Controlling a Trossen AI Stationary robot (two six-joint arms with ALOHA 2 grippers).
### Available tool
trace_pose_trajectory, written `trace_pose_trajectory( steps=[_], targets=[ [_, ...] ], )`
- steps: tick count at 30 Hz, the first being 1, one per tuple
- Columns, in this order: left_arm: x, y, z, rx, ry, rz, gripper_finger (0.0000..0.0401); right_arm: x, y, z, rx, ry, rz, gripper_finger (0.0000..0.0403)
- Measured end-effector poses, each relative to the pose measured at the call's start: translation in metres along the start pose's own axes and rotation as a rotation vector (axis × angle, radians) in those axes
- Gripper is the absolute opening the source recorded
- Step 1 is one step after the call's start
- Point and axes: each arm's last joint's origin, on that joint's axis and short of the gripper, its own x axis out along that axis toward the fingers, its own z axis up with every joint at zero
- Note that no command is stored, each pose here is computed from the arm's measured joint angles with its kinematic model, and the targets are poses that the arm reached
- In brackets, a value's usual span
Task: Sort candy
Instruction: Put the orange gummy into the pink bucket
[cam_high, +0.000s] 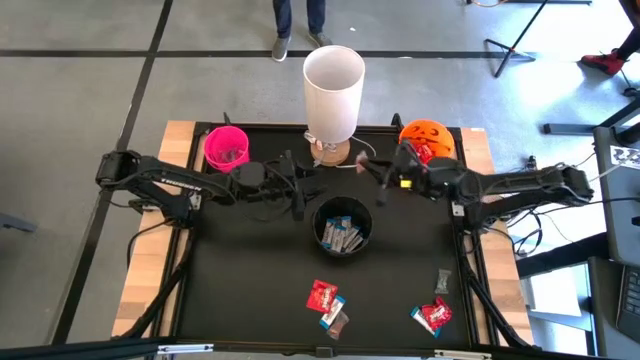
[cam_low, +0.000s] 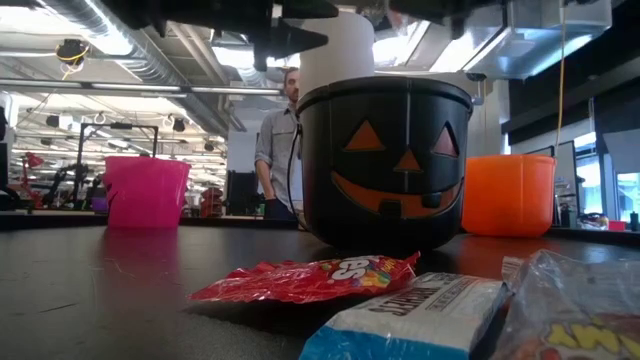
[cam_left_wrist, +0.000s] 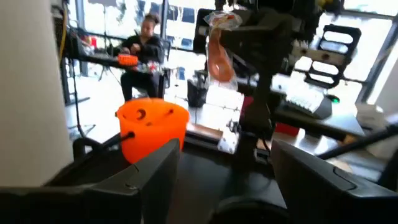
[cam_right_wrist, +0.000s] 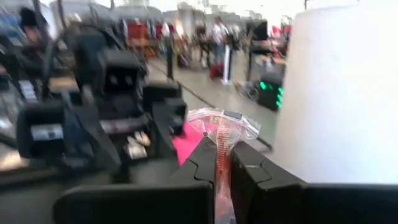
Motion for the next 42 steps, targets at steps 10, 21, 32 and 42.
trace_pose_trajectory(
  steps=[10, 21, 32, 42],
  targets=[
    [0.007, 0.009, -0.005, 0.048, -0.034, 0.142, 0.0243, 0.051, 0.003, -0.020, 0.040, -0.050, 0.031, 0.0019],
    [0.007, 0.011, -0.006, 0.047, -0.023, 0.169, 0.0245, 0.091, 0.018, -0.029, 0.024, -0.008, 0.117, 0.0019],
    [0.006, 0.013, -0.011, 0.042, 0.026, 0.240, 0.0191, 0.094, 0.020, -0.029, 0.017, 0.018, 0.144, 0.0019],
    [0.006, 0.013, -0.012, 0.048, 0.031, 0.234, 0.0092, 0.094, 0.020, -0.032, 0.010, 0.046, 0.145, 0.0019]
  ],
)
